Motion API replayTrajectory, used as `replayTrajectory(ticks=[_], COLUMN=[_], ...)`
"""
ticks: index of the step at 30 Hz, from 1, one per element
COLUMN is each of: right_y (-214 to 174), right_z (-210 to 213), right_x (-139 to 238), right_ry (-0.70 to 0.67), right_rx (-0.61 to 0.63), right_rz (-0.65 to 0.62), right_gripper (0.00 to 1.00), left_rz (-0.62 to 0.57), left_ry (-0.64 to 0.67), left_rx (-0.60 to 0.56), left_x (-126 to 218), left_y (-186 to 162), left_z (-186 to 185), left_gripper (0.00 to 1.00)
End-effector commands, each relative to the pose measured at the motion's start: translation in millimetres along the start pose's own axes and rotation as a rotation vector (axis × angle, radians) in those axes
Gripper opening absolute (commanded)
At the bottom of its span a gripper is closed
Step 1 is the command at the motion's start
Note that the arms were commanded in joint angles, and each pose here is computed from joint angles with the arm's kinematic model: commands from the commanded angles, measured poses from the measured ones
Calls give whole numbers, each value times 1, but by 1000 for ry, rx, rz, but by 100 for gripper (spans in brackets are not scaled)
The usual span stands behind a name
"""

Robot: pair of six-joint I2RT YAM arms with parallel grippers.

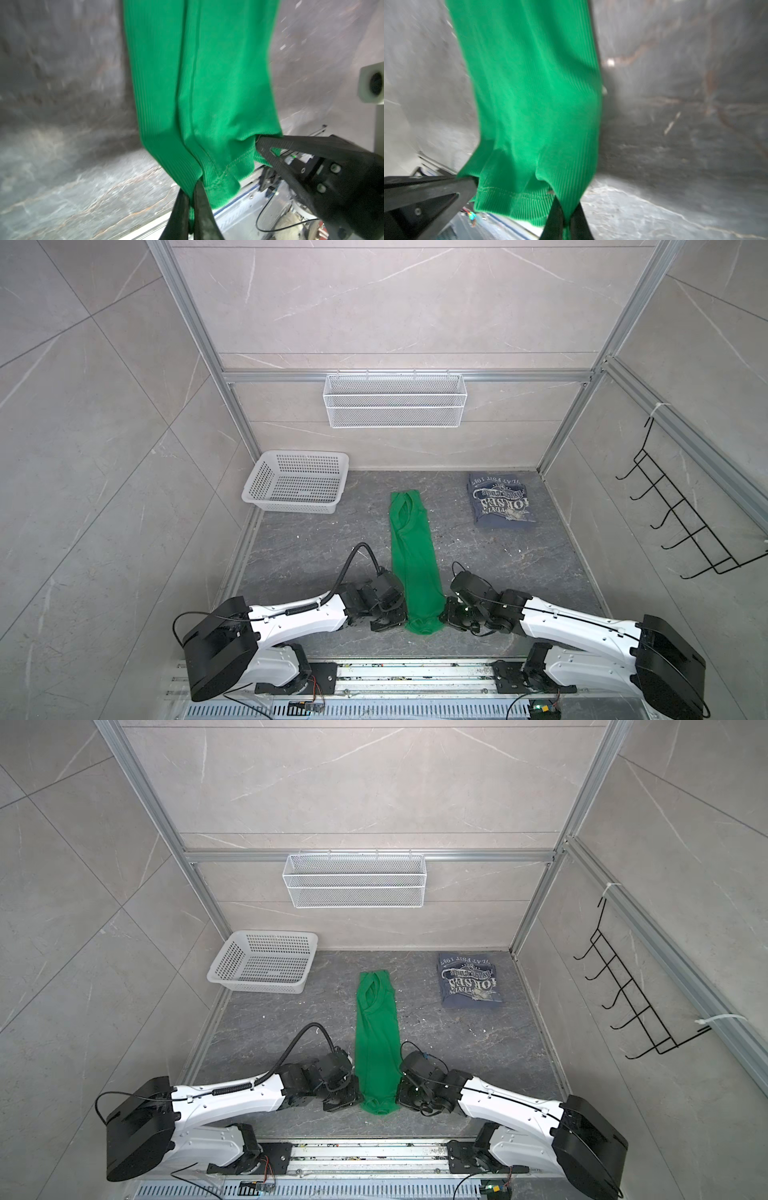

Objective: Fold and stack the tank tops
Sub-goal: 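Lift the near end and fold it toward the far end with both grippers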

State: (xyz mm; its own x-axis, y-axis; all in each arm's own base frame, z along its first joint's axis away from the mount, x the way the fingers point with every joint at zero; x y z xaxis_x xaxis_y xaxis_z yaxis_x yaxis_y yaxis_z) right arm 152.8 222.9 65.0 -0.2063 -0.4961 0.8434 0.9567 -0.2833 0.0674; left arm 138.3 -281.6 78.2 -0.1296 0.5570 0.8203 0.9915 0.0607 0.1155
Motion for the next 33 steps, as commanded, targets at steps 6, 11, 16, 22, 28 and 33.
replayTrajectory(ticks=[6, 11, 16, 22, 28, 33], right_y=[73, 117, 155, 187, 204, 216], right_z=[44, 63, 73, 72, 71, 66], right_x=[14, 9, 0, -21, -39, -53], right_ry=[23, 58, 56, 53, 39, 25], right_rx=[50, 37, 58, 48, 44, 41], right_rz=[-70, -83, -101, -95, -88, -89], right_gripper=[8, 8, 8, 9, 11, 16], left_rz=[-186, -204, -225, -257, -245, -240], left_ry=[0, -67, -53, -49, -17, 5], left_rx=[-27, 20, 20, 19, 44, 76], left_x=[33, 22, 10, 1, -13, -23], left_y=[97, 149, 187, 224, 241, 247], left_z=[-7, -9, -8, -6, 4, 14], left_gripper=[7, 7, 7, 7, 10, 18])
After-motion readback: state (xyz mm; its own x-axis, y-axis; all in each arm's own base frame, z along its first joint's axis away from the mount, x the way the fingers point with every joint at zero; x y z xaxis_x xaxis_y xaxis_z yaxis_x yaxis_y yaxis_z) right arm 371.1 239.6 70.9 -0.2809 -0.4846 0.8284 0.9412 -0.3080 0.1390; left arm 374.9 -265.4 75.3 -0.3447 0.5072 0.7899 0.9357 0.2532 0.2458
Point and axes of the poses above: each gripper's point midway between its finger pads, its own x axis back along the fingers, its own z axis along the line the jaws close on, y = z × x, the point moved 1 cm from there along x, back along the fingers, and after that the axes turned 4 degrees about -x, right-handed, at the moved point
